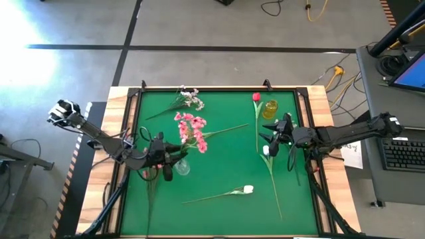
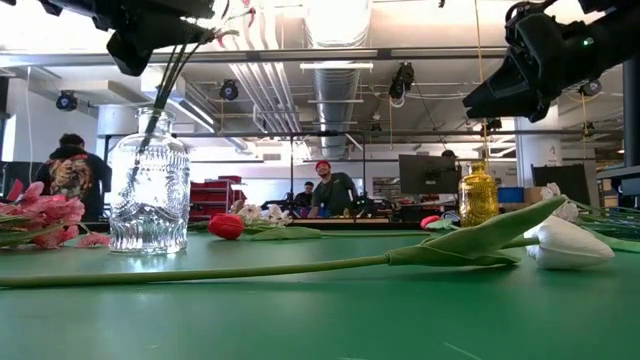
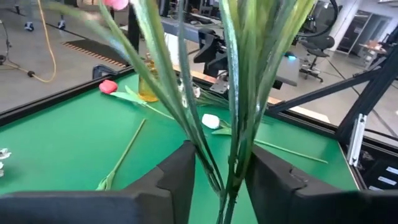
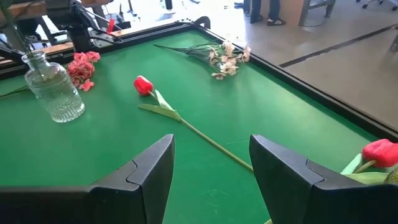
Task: Sort flowers into vase by color
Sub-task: Put the top pink flowers into the transparent vase
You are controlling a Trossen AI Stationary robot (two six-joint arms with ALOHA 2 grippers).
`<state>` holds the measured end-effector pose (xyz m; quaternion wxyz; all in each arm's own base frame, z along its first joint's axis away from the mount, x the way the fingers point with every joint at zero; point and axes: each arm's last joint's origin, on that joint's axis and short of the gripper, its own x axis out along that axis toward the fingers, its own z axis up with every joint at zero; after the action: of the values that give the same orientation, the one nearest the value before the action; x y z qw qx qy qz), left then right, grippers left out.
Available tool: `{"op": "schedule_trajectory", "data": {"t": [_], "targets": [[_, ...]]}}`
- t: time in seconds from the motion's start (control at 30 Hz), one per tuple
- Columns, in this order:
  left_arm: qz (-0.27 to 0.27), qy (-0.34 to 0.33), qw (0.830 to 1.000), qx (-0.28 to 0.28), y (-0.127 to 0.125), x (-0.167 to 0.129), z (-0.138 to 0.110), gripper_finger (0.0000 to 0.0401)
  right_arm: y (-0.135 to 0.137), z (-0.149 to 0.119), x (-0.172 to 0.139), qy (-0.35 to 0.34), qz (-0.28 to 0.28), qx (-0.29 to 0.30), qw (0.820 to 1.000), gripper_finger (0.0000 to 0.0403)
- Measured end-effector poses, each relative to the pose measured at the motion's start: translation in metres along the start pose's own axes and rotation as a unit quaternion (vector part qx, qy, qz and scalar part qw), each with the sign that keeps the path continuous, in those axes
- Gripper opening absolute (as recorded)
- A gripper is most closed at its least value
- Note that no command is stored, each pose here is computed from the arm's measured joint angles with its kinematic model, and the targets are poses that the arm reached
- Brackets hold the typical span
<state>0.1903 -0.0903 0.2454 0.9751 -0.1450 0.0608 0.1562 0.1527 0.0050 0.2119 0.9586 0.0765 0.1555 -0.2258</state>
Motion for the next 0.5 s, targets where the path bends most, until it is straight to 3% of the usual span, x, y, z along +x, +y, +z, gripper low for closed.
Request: {"op": "schedule_trajectory", "data": {"t": [0.23, 0.5], "targets": [[-0.002, -0.003, 1.0, -0.006, 0.001, -0.0019, 0.0026, 0.0165, 0.0, 0.0, 0.0, 0.0, 0.0, 0.0, 1.0, 0.0201], [-0.001, 0.003, 1.0, -0.011, 0.0027, -0.0041, 0.0027, 0.0185, 0.0, 0.0, 0.0, 0.0, 0.0, 0.0, 1.0, 0.0201]]}}
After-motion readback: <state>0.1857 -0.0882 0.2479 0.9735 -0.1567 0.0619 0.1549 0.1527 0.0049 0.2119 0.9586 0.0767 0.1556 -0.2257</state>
